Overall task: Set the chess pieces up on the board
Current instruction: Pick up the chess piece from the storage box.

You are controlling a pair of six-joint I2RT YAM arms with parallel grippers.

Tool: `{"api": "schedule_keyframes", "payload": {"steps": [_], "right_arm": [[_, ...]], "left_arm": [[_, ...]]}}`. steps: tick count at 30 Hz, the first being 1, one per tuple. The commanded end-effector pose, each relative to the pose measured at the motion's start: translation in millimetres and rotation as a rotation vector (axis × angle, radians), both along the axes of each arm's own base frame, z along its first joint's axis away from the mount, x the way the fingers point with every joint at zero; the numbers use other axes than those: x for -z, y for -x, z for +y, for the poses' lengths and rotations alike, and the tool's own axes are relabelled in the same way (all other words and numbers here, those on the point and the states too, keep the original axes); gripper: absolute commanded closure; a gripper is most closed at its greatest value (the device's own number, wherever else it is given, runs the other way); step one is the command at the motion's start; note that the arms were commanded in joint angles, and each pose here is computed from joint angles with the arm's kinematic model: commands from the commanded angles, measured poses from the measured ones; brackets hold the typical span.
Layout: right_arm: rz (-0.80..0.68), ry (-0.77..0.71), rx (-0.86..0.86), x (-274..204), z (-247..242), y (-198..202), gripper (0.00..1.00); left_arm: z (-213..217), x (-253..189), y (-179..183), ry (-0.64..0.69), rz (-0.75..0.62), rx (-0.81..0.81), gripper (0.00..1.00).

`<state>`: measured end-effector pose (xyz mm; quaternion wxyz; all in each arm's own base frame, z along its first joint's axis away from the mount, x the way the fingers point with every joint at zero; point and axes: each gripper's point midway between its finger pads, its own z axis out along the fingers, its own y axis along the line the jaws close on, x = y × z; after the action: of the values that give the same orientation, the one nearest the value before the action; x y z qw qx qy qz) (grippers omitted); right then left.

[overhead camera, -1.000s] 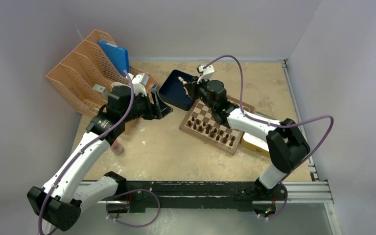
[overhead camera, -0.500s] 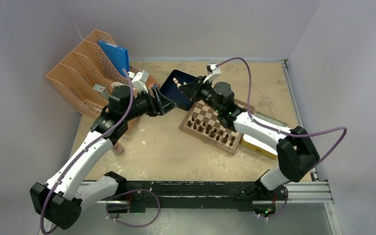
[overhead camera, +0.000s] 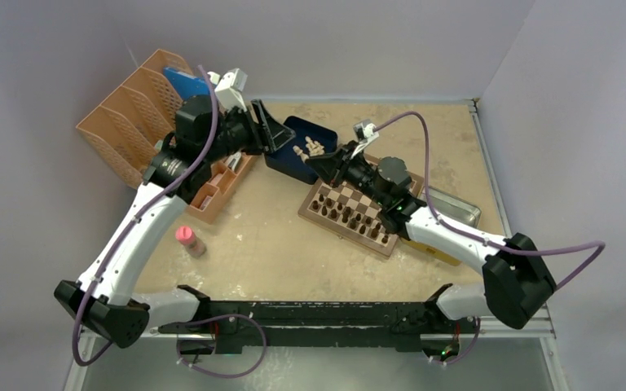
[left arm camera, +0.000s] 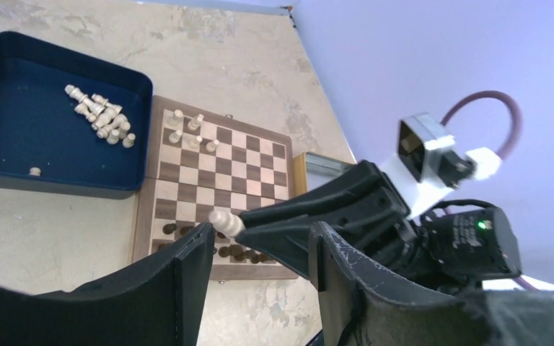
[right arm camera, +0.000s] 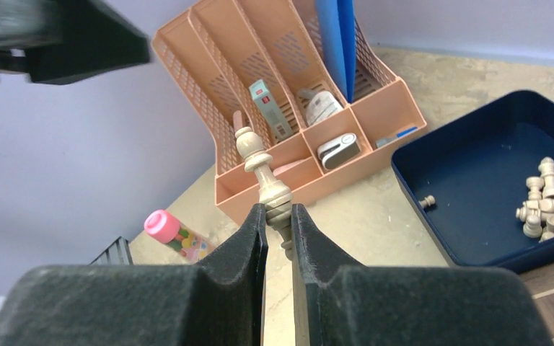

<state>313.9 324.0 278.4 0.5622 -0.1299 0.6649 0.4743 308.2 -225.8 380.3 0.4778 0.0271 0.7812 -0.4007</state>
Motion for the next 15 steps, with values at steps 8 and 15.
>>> {"api": "schedule_keyframes", "payload": {"steps": [8, 15], "right_arm": [[-0.173, -0.058, -0.053, -51.1, -4.2, 21.1, 0.85], [-0.165, -0.064, -0.072, -48.0, -2.2, 23.6, 0.85]], "left_arm": [[-19.3, 23.8, -6.7, -0.051, 0.091, 0.115, 0.55], [-25.2, 31.9, -4.5, -0.033, 0.119, 0.152, 0.59]]}}
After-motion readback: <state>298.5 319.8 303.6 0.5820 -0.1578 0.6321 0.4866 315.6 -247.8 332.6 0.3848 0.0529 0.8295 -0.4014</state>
